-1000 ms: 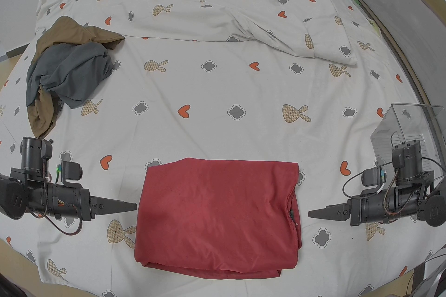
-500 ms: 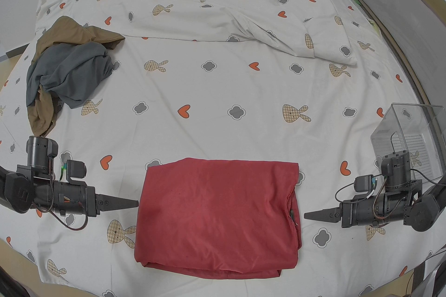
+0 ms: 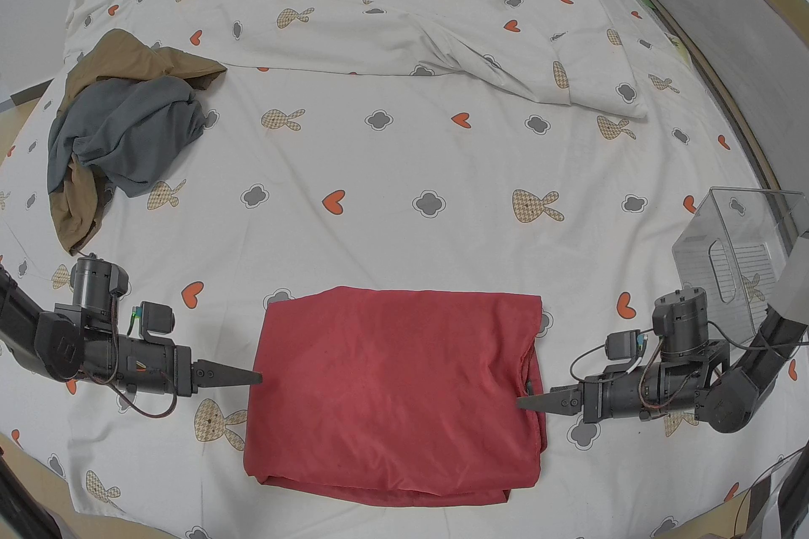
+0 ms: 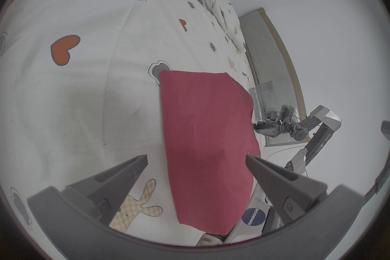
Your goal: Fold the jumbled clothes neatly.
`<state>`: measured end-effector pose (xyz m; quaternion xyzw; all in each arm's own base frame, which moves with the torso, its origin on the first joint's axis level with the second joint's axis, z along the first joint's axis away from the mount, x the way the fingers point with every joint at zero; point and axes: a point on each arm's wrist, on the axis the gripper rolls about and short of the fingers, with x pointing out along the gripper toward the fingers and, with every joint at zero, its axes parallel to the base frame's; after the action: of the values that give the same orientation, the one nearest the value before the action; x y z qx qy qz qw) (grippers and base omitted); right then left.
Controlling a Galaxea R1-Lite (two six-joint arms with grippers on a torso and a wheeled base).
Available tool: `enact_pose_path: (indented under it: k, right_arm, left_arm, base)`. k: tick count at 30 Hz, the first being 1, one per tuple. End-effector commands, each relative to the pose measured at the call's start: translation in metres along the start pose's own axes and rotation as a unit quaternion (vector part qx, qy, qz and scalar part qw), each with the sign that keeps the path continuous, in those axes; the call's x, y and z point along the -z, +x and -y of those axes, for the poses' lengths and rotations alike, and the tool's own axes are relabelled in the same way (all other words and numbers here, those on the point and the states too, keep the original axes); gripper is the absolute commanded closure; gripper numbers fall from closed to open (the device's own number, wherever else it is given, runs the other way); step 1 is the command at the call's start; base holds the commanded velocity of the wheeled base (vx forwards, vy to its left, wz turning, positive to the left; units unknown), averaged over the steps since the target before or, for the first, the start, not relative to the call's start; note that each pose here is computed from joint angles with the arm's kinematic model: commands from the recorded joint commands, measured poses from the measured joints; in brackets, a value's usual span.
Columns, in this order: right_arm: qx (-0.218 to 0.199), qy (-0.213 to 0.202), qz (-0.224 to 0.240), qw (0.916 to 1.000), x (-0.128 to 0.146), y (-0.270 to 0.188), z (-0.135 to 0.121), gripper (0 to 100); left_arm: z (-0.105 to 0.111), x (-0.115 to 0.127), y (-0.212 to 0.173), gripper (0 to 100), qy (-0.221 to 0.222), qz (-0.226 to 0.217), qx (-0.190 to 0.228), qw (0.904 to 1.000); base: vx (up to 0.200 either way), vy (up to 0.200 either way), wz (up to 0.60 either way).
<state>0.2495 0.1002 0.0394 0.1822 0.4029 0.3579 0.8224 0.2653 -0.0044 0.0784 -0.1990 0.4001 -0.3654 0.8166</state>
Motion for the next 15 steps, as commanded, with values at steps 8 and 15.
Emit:
enact_pose_path:
  k: [8, 15]
  right_arm:
    - [-0.028, 0.009, -0.015, 0.9995, 0.0, 0.029, -0.009, 0]
    - [-0.041, -0.002, -0.018, 0.999, -0.001, 0.036, -0.017, 0]
  left_arm:
    - [-0.02, -0.008, 0.03, 0, 0.02, -0.011, -0.004, 0.9997]
    - [-0.005, -0.006, 0.042, 0, 0.032, -0.031, 0.017, 0.9988]
  base:
    - [0.0, 0.0, 0.0]
    - [0.0, 0.0, 0.0]
